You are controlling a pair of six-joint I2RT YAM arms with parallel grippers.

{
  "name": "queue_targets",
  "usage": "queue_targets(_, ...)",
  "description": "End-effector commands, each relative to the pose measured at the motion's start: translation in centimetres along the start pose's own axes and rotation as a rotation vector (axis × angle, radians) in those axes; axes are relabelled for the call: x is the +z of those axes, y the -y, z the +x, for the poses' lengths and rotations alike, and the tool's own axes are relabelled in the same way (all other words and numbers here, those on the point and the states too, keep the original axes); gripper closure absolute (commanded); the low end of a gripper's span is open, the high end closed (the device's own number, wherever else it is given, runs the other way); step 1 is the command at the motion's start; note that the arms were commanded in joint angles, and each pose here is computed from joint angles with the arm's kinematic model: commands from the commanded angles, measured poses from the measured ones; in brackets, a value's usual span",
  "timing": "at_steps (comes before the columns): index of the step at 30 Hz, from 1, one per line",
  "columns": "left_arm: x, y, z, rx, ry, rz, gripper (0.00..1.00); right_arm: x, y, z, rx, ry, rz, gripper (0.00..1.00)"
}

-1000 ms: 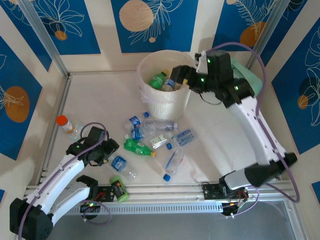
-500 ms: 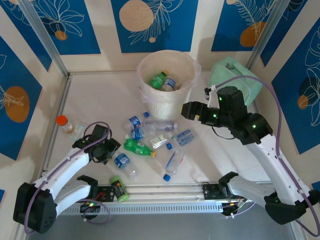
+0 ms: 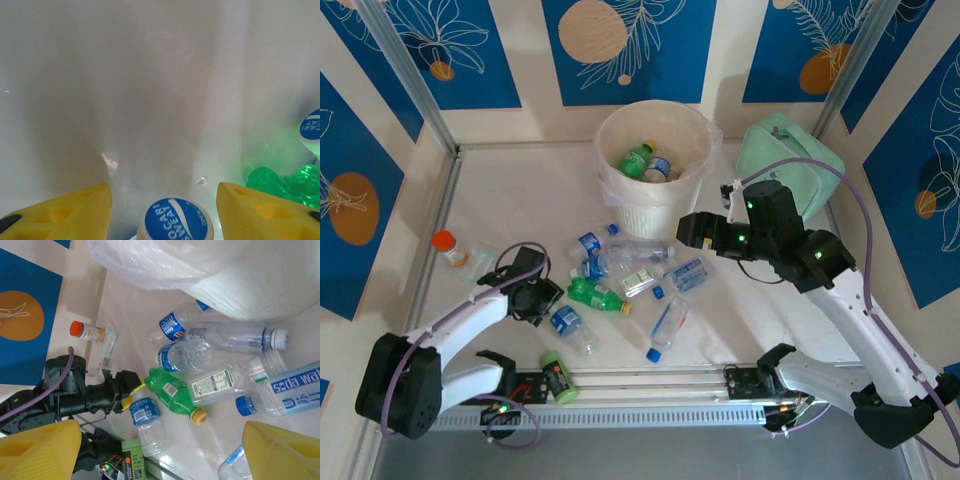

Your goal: Put the plastic bottles in the bin

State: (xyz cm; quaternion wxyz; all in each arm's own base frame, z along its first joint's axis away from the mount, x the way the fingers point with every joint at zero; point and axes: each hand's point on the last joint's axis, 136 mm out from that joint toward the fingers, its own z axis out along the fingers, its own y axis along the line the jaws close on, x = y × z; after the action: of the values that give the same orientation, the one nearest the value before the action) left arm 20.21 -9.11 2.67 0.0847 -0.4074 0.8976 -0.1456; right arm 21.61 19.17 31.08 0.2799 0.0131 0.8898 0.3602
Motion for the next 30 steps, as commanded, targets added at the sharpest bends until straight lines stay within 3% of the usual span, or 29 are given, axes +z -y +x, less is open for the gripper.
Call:
queue_targets(1,0.5,0.5,-0.1,-0.019,-0.013,0.018,0.46,-0.4,1.0,0.9,0.025,0.006,0.023,0.16)
queue_targets(11,0.2,1.7,-0.2,-0.01,-0.017,0.052,0.56,-0.9,0.8,1.2,0.026,0.018,0.02,0.16)
queue_targets(22,-3.3,3.2,-0.3,0.029,0.013,0.141,0.64,-1.7,-0.2,0.9,0.005,0.034,-0.009,0.16)
queue_targets(26,-5.8,4.5,-0.5,0.065,0.032,0.2,0.65,-2.1,-1.0,0.7,-0.005,0.038,-0.036,0.16)
queue_targets(30,-8.5,7.5,-0.4,0.076,0.038,0.358,0.65,-2.6,-1.8,0.7,-0.028,0.053,-0.068,0.16)
